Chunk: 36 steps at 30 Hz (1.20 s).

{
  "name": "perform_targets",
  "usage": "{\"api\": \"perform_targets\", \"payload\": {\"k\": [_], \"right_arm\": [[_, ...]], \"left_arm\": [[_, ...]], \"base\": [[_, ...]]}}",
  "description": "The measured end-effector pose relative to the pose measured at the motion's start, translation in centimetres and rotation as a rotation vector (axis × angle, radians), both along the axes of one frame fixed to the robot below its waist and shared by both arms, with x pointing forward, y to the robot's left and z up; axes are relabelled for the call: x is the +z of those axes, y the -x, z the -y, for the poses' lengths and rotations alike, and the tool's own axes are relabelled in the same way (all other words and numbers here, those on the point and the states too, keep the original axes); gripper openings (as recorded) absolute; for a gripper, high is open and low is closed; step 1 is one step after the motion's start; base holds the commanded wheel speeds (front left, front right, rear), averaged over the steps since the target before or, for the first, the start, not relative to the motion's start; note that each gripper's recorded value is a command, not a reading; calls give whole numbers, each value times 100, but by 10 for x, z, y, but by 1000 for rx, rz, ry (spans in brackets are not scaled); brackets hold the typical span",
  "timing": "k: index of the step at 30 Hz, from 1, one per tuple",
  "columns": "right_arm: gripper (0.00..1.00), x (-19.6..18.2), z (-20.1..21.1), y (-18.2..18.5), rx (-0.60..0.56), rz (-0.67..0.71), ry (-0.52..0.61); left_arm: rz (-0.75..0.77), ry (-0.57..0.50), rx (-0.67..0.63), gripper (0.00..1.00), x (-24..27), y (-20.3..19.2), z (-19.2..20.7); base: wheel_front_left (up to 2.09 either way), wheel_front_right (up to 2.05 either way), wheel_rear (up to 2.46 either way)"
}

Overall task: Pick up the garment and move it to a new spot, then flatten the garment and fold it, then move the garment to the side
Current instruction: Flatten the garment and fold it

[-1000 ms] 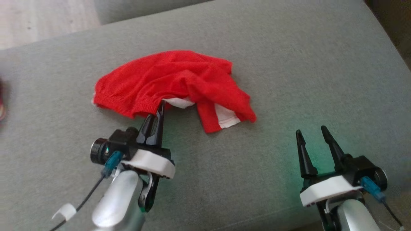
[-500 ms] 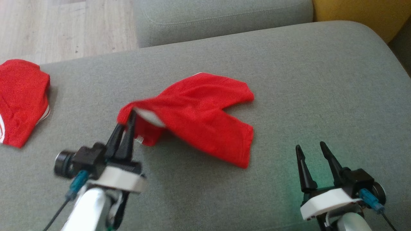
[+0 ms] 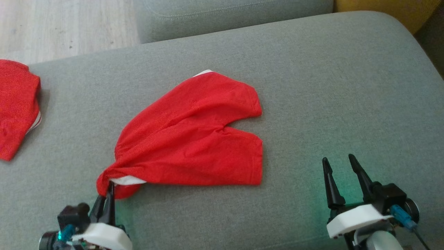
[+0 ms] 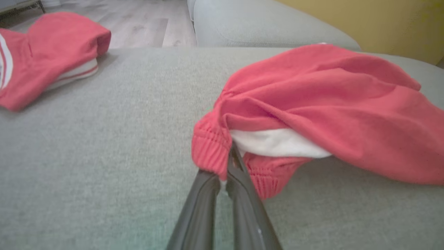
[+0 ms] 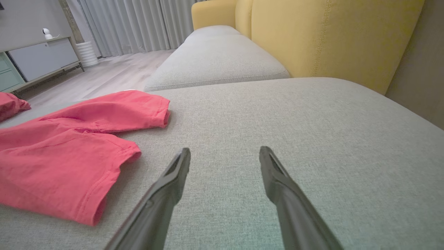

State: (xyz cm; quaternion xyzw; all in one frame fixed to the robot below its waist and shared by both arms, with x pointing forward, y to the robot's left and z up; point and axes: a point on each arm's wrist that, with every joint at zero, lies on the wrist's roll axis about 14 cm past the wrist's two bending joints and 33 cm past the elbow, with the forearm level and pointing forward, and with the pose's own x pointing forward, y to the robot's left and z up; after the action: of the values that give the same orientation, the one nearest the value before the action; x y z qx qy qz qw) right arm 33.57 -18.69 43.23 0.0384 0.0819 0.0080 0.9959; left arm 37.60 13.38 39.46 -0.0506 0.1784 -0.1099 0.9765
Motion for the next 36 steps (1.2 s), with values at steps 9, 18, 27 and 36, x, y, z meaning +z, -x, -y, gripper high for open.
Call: {"api": "perform_targets", "payload": {"k": [9,18,27,36], "right_arm": [[100,0,3,2,-6,0,6],[100,13,-10,-1,36,46,3],[100,11,-34,0,111,41,-1],[100,-18,-87,8,309,-53,58]], "left_arm": [[10,22,29,100,-4,-2,-1],[131,49,72,100,31,4,-11],[176,80,125,100,43,36,-18],[189,116,163,100,48,47,-12]], "base": [[0,0,0],[0,0,0],[0,0,0],[0,0,0]]}}
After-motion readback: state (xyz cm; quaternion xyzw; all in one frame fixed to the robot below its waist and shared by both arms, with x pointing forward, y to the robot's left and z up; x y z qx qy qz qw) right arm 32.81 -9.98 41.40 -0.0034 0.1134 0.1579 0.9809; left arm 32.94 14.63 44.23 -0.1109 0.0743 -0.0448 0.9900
